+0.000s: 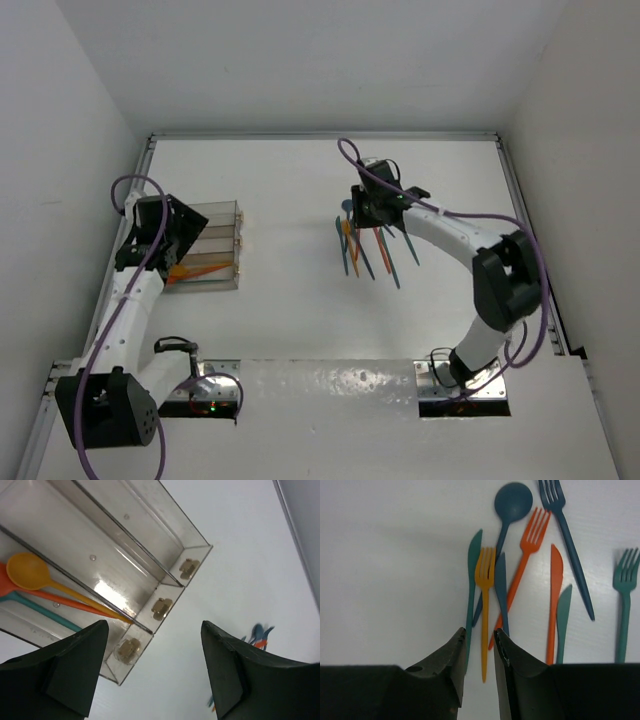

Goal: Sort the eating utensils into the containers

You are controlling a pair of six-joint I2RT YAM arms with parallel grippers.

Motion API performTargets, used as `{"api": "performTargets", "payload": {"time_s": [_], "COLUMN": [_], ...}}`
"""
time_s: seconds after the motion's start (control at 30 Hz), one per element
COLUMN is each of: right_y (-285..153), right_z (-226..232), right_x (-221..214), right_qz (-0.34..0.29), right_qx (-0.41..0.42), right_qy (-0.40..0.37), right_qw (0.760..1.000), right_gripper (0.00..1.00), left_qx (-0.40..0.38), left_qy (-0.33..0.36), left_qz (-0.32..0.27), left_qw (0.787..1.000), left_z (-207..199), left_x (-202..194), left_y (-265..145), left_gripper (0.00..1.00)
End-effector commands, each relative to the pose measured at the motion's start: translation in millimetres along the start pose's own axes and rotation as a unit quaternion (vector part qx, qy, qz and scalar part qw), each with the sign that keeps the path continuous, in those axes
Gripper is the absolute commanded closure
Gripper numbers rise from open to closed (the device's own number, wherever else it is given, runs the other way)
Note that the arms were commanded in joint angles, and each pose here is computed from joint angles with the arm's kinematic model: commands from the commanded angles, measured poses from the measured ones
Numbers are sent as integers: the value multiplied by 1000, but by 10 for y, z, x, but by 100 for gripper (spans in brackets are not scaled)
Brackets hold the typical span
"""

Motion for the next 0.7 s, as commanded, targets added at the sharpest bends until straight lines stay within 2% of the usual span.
{"api": "performTargets", "payload": {"time_s": [0.0,0.1,0.3,0.5,0.67], "right_y": [184,433,925,1171,1292], "right_z": [92,104,103,16,-14], "right_x": [328,412,463,436,358], "right_qz": [-45,-40,-17,-7,7], "right_qx": [-2,-20,-59,-120,-127], "right_qy": [-1,-2,0,13,24], "right_qw": [999,999,998,993,992], "right_gripper": [72,69,68,68,68], "left_qx": [-77,-116,-136,-154,-160], "left_qy": [104,157,246,267,275], "left_qz": [15,30,44,70,80], "left_qw": [991,980,959,949,945], "left_z": [-167,-287,-503,-515,-495], "left_x": [72,38,-169,-249,-292], "left_y": [-117,-178,-330,-357,-348], "left_gripper": [27,25,24,24,23]}}
Point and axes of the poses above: each gripper's point midway between its finger pads, its own y axis out along the fingers, its own z axis along the line the jaws close on, x = y × z, the point moved 8 cm from there along -y, back along the fingers, and after that the axes turned 1 degree about y, right-handed, at the moved point
